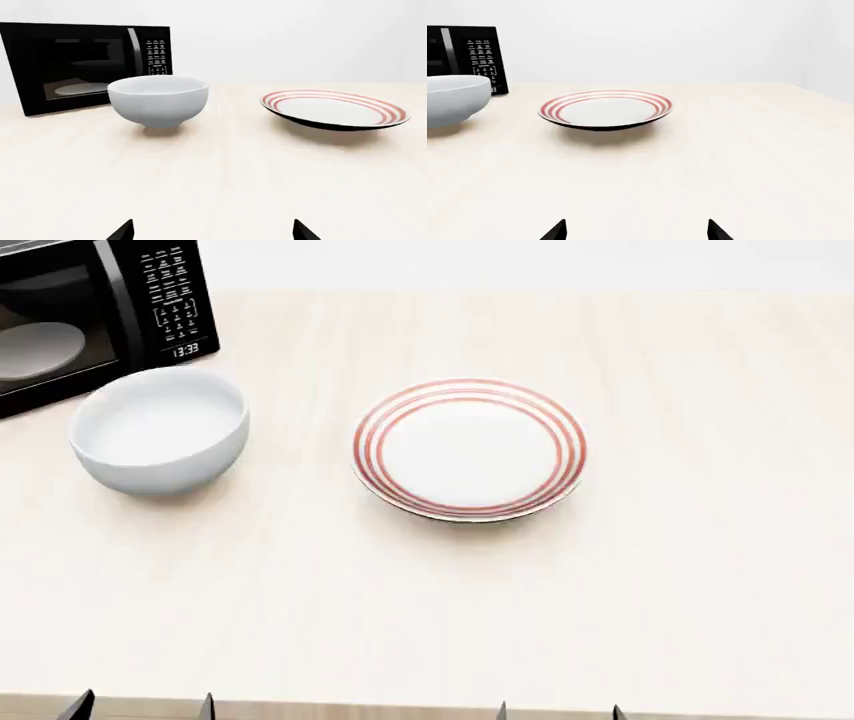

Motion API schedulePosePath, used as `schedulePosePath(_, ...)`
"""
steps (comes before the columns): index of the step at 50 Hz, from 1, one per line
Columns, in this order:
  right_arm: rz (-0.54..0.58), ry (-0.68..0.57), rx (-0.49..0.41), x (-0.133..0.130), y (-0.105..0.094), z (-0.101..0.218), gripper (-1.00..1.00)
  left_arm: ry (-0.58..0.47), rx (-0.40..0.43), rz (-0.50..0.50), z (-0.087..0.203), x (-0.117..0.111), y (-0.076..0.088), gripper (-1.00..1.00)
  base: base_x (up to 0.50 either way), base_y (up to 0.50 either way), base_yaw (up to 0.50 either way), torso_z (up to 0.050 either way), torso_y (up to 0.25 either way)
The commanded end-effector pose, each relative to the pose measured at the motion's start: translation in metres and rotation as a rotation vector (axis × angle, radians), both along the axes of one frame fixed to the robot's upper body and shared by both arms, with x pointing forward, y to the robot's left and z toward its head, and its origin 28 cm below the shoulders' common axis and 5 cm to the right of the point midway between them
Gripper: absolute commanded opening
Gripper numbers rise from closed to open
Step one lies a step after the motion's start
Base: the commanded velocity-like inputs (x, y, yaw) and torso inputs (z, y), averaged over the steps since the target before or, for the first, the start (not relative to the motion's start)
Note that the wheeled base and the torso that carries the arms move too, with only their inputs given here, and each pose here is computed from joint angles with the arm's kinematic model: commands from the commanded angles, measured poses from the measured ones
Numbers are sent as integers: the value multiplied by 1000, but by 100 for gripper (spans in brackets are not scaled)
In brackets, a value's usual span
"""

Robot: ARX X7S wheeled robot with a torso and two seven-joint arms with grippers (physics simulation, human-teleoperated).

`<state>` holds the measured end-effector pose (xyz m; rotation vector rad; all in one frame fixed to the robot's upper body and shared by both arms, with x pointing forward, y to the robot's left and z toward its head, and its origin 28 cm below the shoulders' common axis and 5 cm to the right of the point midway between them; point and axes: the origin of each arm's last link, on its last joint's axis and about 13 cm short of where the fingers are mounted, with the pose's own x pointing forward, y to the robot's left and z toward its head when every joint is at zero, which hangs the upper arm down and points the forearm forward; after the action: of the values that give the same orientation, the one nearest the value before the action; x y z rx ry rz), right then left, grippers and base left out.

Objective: Put the white bowl to the right of the plate.

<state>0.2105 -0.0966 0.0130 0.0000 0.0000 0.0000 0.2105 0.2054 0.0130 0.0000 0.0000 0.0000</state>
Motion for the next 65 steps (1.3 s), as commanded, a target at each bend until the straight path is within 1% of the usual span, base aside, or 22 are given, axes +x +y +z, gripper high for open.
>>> schedulePosePath(1,0,0,0,0,0,1,100,0,0,0,1,-1,0,100,0,0,0,0,0)
schedulePosePath(4,-13,16,-32,-1,2,3,100,6,1,2,1,0,0,100,0,0,0,0,0)
schedulePosePath(5,-11,22,-30,-1,2,3,100,9,1,2,1,0,0,100,0,0,0,0,0)
schedulePosePath(6,-5,65,-10,-2,2,4,100,19,0,3,1,0,-1,100,0,0,0,0,0)
schedulePosePath(7,-11,65,-17,-1,1,5,100,22,1,5,2,0,-1,100,0,0,0,0,0)
schedulePosePath(9,-30,56,-58,-1,1,8,100,26,-6,8,9,1,1,100,0,0,0,0,0)
schedulePosePath(11,-14,61,-43,-1,-1,15,100,21,-14,1,20,6,1,100,0,0,0,0,0)
schedulePosePath(13,-17,65,-38,0,-2,21,100,18,-3,-1,26,9,2,100,0,0,0,0,0)
schedulePosePath(15,-32,20,-46,3,-4,36,100,-8,6,-11,45,14,3,100,0,0,0,0,0)
schedulePosePath(16,-56,-3,-55,5,-6,49,100,-36,28,-16,54,17,4,100,0,0,0,0,0)
schedulePosePath(17,-78,-16,-63,6,-6,56,100,-36,26,-10,60,19,4,100,0,0,0,0,0)
schedulePosePath(20,-86,-49,-47,5,-8,79,100,-69,15,-40,82,21,4,100,0,0,0,0,0)
schedulePosePath(25,-86,-79,-13,4,-10,102,100,-102,25,-41,105,25,6,100,0,0,0,0,0)
schedulePosePath(27,-98,-96,-14,6,-12,110,100,-118,27,-35,112,27,7,100,0,0,0,0,0)
schedulePosePath(30,-114,-108,-24,8,-14,117,100,-130,24,-36,117,27,8,100,0,0,0,0,0)
schedulePosePath(31,-74,-133,-3,7,-15,118,100,-136,22,-35,118,27,9,100,0,0,0,0,0)
schedulePosePath(33,-49,-103,30,6,-17,119,100,-140,16,-35,120,26,9,100,242,301,0,0,0)
schedulePosePath(39,-62,-109,35,8,-18,119,100,-145,13,-33,118,24,10,100,403,411,0,0,0)
schedulePosePath(41,-68,-131,27,7,-19,120,100,-148,10,-35,118,24,10,100,453,352,0,0,0)
schedulePosePath(46,-73,-140,24,9,-20,120,100,-151,12,-33,119,24,10,100,492,208,0,0,0)
schedulePosePath(65,-98,-185,-24,10,-22,126,100,-165,13,-37,121,24,9,100,500,9,0,0,0)
